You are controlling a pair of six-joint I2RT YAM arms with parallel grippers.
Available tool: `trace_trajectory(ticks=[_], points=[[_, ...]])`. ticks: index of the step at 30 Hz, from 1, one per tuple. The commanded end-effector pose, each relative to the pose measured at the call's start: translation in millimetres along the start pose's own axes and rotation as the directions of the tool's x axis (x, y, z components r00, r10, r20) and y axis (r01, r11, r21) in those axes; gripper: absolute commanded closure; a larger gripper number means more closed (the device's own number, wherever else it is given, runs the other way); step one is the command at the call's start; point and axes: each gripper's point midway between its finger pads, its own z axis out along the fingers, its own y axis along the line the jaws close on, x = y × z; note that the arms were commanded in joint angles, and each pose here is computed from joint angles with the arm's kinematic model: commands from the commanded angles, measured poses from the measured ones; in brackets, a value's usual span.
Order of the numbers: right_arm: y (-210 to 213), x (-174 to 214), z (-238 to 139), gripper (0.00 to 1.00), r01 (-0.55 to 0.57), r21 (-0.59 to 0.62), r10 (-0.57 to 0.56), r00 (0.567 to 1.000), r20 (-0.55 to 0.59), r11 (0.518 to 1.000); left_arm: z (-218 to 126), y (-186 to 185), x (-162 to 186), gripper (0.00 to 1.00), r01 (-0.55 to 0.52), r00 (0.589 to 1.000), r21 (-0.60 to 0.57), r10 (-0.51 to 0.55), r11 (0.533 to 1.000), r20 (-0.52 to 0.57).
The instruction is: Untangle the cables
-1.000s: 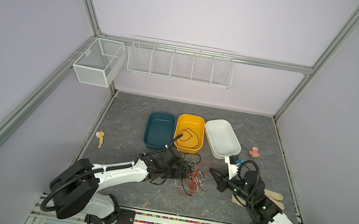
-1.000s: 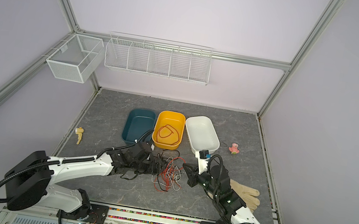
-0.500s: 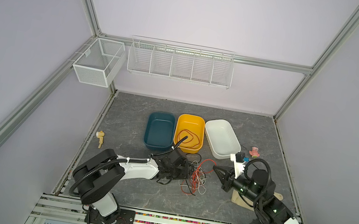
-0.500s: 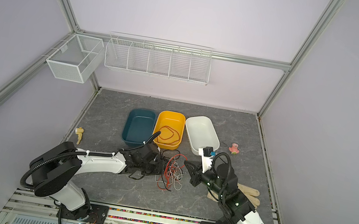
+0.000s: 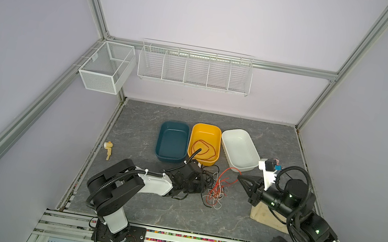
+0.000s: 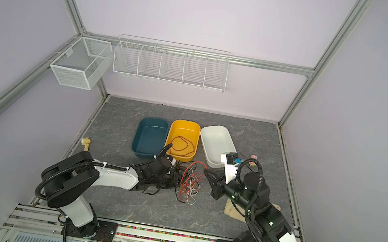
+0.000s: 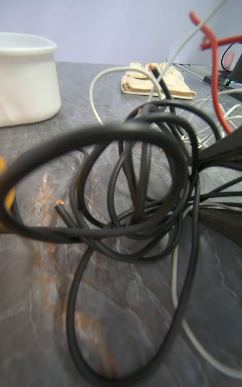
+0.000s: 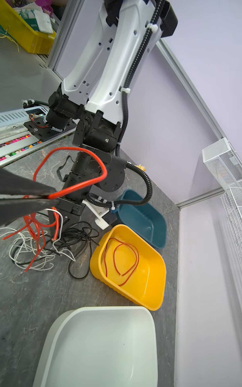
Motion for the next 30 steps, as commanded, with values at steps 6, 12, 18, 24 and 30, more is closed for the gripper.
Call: trace_trajectory(ticks=[6, 12, 18, 24, 30], points=[[5, -26, -22, 0.94, 0.033, 0.080, -0.031, 0.999, -0.023, 0.996, 18, 70, 48, 0.72, 0.053, 0.991, -0.167, -0.073, 0.984, -0.116], [-4, -38, -24, 0.94, 0.050, 0.174, -0.035, 0.996, -0.086, 0.983, 21, 78, 54, 0.76, 0.061, 0.989, -0.172, -0.083, 0.983, -0.124], [0, -57, -26, 0.94, 0.069, 0.198, -0.051, 0.994, -0.096, 0.978, 21, 88, 60, 0.76, 0.061, 0.988, -0.191, -0.087, 0.980, -0.129], [3, -76, -25, 0.94, 0.074, 0.214, -0.057, 0.995, -0.086, 0.974, 14, 94, 62, 0.77, 0.067, 0.989, -0.203, -0.092, 0.977, -0.115], [17, -107, -34, 0.94, 0.089, 0.208, -0.077, 0.995, -0.063, 0.974, 9, 103, 65, 0.77, 0.059, 0.990, -0.236, -0.088, 0.970, -0.113]])
